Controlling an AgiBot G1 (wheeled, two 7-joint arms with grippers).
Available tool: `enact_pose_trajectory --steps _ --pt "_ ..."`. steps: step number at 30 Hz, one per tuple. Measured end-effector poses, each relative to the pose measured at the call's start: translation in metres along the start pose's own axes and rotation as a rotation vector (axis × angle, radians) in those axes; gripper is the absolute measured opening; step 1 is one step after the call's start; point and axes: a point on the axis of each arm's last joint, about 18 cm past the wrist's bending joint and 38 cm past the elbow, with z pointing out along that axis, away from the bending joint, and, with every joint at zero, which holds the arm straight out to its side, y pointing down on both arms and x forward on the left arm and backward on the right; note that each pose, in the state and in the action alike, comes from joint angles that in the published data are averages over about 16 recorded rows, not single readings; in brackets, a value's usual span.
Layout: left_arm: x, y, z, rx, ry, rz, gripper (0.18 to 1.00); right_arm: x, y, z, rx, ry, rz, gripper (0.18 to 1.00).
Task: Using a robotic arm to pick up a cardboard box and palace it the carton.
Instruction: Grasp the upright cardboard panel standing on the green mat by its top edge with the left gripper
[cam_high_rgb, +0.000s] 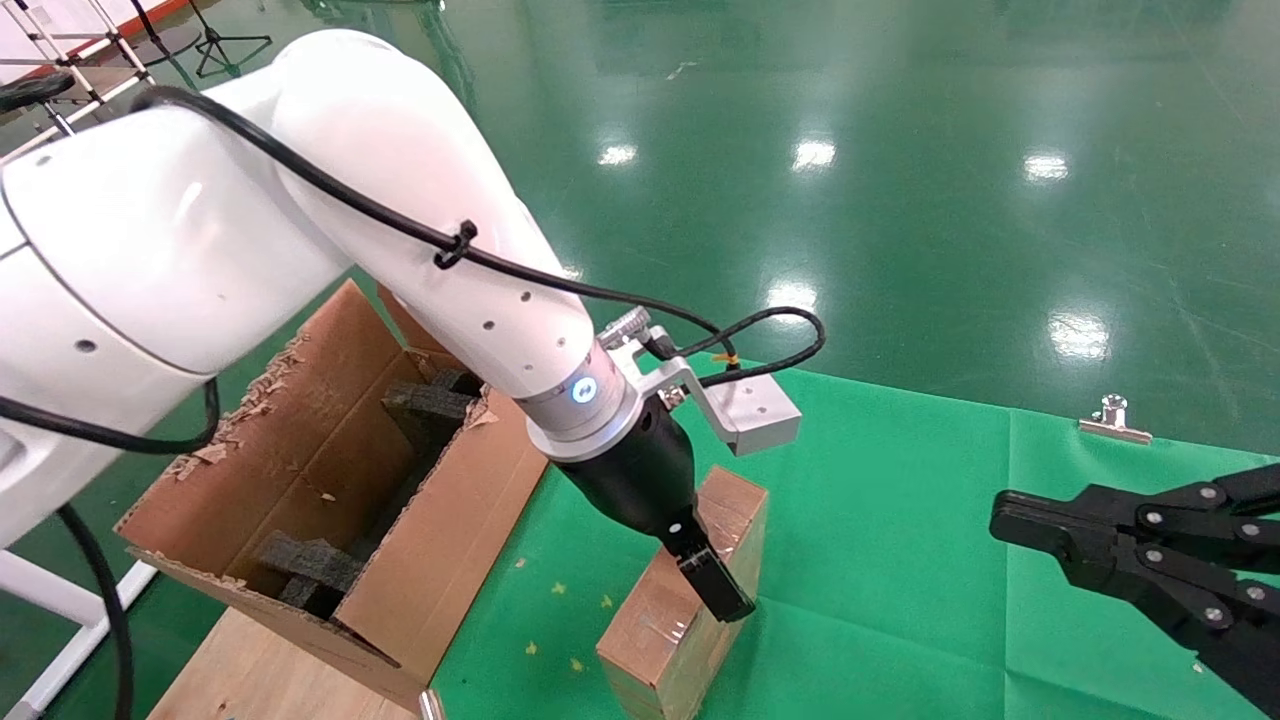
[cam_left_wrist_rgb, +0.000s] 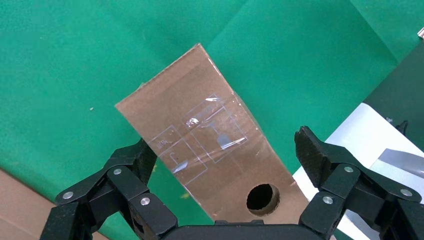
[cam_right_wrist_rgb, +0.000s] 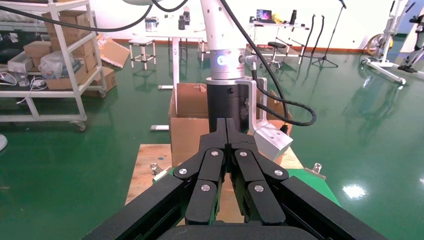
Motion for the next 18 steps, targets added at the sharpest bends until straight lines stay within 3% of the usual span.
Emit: enact_pose_trajectory --steps 12,18 --pt "0.0 0.0007 -0.0012 0.002 0.003 -0.006 0.953 0.0 0.0 0.0 0.0 0.0 0.0 0.252" --pt "0.0004 0.0013 -0.0019 0.002 0.006 -0.009 0.884 0.0 0.0 0.0 0.0 0.0 0.0 0.342"
